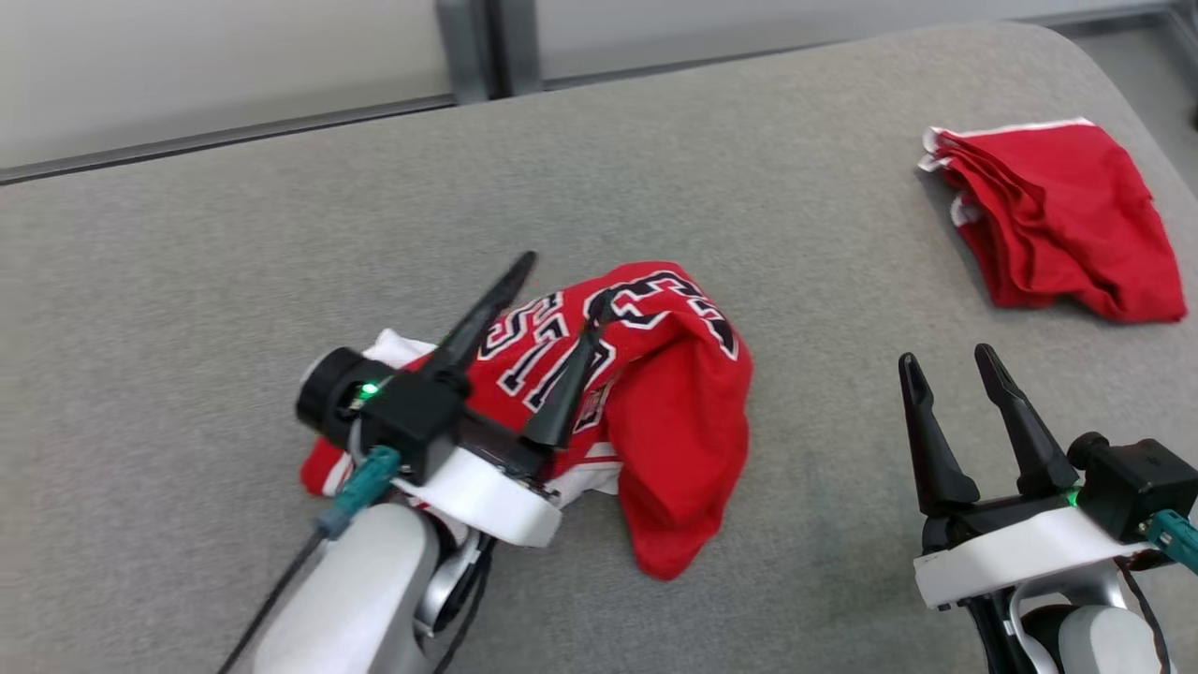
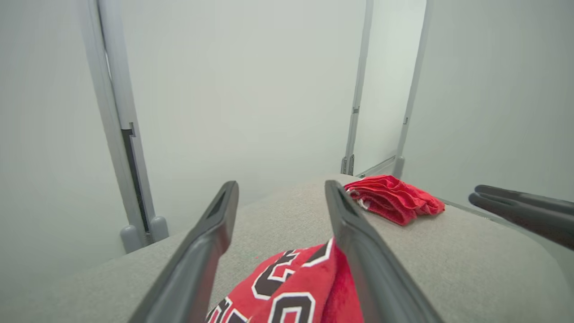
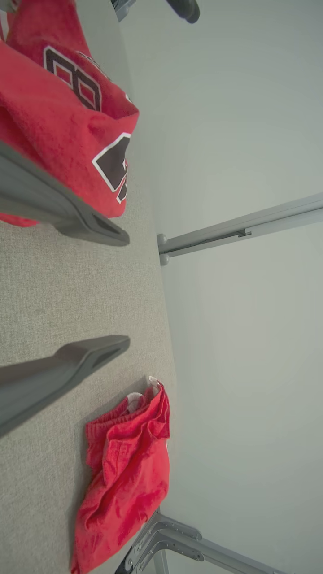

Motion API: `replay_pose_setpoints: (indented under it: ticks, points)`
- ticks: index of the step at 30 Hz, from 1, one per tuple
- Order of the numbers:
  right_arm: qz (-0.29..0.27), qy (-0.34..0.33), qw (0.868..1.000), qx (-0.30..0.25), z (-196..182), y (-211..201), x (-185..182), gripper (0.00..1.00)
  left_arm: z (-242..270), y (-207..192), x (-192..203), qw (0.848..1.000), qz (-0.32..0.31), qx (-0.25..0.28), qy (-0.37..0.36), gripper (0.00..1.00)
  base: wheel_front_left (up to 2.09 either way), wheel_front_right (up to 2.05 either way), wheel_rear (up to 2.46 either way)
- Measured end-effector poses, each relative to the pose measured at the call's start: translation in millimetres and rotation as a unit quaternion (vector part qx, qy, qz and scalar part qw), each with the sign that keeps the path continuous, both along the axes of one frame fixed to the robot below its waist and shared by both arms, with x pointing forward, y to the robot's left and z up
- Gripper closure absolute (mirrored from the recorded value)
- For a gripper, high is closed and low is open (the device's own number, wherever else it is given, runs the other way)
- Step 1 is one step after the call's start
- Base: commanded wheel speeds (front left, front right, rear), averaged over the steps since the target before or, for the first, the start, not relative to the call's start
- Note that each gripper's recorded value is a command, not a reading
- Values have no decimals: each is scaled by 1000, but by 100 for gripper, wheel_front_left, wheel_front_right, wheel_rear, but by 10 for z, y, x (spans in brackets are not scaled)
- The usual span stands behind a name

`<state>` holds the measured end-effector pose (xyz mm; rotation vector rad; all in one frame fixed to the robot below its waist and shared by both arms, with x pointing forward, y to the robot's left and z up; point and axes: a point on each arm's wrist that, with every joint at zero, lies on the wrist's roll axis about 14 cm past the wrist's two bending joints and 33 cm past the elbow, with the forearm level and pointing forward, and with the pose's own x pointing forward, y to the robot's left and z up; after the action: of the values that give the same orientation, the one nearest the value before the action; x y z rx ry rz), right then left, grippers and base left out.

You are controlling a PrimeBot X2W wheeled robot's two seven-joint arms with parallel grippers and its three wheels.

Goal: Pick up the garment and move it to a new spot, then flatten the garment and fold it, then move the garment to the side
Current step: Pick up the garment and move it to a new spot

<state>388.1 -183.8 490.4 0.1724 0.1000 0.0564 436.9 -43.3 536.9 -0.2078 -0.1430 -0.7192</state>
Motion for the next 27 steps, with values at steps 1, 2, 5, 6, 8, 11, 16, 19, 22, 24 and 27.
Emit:
replay_pose_setpoints:
  ticks: [1,2,5,6,8,11,16,19,22,24,27]
  points:
    - [7,-3,1000,-1,22,39,16,0,35,124,29,1000,23,-4,-2,0,0,0,0]
    - [15,-6,1000,-1,44,80,33,0,59,263,60,999,48,-7,-2,0,0,0,0]
    - [37,-10,999,-1,89,211,63,0,82,708,113,993,120,-7,0,0,0,0,0]
    - [44,-11,999,0,102,254,65,0,72,865,117,990,143,-3,2,0,0,0,0]
    - [57,-14,998,-1,131,328,68,0,57,1176,99,982,189,-1,7,0,0,0,0]
    - [76,-15,997,-5,168,428,65,0,54,1611,15,968,251,1,11,0,0,0,0]
    - [98,-19,995,-12,227,544,17,0,-50,2160,-273,946,324,13,28,0,0,0,0]
    - [105,-19,994,-14,245,581,-42,0,-98,2344,-461,937,348,15,36,0,0,0,0]
    - [109,-17,994,-17,255,596,-108,0,-145,2456,-653,931,362,22,42,0,0,0,0]
    - [110,-13,994,-20,251,592,-153,0,-169,2482,-763,929,366,25,48,0,0,0,0]
    - [111,-9,993,-23,245,586,-225,0,-178,2482,-885,929,365,28,54,0,0,0,0]
